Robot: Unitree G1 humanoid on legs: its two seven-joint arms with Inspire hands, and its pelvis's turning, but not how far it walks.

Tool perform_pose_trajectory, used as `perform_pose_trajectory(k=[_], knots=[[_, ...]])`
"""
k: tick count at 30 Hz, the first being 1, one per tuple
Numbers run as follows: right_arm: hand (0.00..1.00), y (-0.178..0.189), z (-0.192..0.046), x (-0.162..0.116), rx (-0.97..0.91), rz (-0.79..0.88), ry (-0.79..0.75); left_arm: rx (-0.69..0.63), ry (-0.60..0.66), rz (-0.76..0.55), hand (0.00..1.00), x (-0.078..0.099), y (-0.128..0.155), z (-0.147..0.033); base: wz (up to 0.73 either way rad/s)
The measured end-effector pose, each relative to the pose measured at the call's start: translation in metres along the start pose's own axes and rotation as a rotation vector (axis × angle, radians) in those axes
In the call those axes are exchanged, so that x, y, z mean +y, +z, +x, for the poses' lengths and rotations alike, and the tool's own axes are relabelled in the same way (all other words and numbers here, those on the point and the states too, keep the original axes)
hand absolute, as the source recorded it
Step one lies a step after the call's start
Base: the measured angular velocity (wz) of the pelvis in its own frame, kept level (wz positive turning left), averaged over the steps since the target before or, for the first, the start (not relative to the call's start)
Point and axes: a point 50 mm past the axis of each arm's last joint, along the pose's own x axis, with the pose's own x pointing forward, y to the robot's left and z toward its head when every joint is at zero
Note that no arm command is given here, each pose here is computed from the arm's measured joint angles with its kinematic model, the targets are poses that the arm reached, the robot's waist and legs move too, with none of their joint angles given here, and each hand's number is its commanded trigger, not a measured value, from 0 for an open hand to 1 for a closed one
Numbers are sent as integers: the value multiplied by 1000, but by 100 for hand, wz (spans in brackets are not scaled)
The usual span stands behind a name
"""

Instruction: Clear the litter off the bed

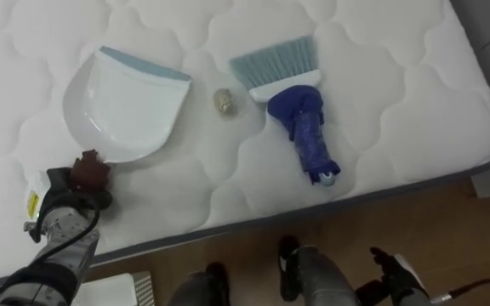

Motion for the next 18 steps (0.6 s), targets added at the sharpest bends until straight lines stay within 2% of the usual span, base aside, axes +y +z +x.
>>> perform_pose_trajectory(k=[10,18], knots=[[0,-7,0,0,19,41,0,-77,29,124,100,-2,1,-3,-1],[0,-8,0,-8,16,215,-42,-226,81,283,100,-1,-1,-7,0]])
